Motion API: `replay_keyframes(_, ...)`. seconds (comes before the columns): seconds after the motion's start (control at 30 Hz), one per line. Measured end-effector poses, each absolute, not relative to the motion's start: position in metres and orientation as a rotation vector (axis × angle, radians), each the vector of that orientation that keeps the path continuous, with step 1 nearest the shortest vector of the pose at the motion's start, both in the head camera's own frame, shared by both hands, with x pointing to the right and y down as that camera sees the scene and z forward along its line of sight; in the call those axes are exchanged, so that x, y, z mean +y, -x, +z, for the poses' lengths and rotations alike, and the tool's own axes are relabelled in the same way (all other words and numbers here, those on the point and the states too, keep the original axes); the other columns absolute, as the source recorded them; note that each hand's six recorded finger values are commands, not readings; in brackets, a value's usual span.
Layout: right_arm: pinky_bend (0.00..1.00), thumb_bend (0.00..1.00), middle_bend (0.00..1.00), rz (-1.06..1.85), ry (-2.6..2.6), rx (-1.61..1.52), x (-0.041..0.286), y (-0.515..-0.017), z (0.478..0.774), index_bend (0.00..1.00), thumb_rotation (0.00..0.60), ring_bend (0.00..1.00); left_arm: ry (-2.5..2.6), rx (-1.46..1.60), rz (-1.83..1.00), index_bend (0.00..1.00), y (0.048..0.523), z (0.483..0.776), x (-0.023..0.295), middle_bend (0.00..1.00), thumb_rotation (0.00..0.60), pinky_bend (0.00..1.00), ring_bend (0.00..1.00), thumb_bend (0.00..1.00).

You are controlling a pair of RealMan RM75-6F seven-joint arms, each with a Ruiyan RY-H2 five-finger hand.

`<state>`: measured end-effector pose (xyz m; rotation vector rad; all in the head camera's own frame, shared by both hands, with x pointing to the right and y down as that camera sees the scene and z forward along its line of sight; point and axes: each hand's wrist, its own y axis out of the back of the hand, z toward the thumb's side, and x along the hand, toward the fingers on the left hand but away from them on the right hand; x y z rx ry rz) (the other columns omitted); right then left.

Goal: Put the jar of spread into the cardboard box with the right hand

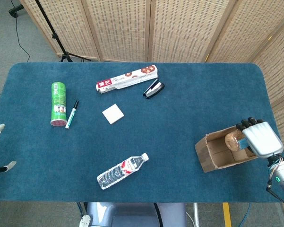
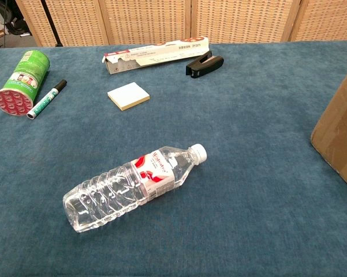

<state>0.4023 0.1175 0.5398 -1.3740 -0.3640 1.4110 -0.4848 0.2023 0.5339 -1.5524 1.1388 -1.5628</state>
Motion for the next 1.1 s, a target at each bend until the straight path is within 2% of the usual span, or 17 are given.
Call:
replay_keyframes(0.07,0.24,0.01,0.00,1.433,1.361,-0.349,0.120,-0.406,0.540,0.05,0.600,0.00,1.553,1.137,-1.564,0.00,0.484,0.534,0.202,0.00,0.600,0.00,0.00,0.00)
replay_keyframes(0.17,0.19,0.00,0.00,1.471,1.363,-0.362,0.122,-0.409,0.538,0.00,0.600,0.00,1.554,1.134,-1.563,0.00,0.484,0.534,0.203,0.00,0.600,0.00,0.00,0.00)
replay_keyframes(0.5,0.17,0.00,0.00,1.451,1.341,-0.431,0.120,-0.407,0.515,0.00,0.600,0.00,1.555,1.134,-1.559,0.00,0.484,0.534,0.204,0.00,0.600,0.00,0.00,0.00)
replay_keyframes(0.77,0.17,0.00,0.00,1.263,1.328,-0.680,0.119,-0.398,0.488,0.00,0.600,0.00,1.558,1.130,-1.539,0.00,0.483,0.534,0.203,0.00,0.600,0.00,0.00,0.00)
replay_keyframes(0.9,0.17,0.00,0.00,1.189,1.364,-0.792,0.136,-0.398,0.496,0.00,0.600,0.00,1.561,1.154,-1.484,0.00,0.483,0.533,0.201,0.00,0.600,0.00,0.00,0.00)
replay_keyframes(1.1,0.14,0.00,0.00,1.257,1.418,-0.856,0.189,-0.409,0.522,0.00,0.600,0.00,1.556,1.165,-1.455,0.00,0.490,0.532,0.202,0.00,0.600,0.00,0.00,0.00)
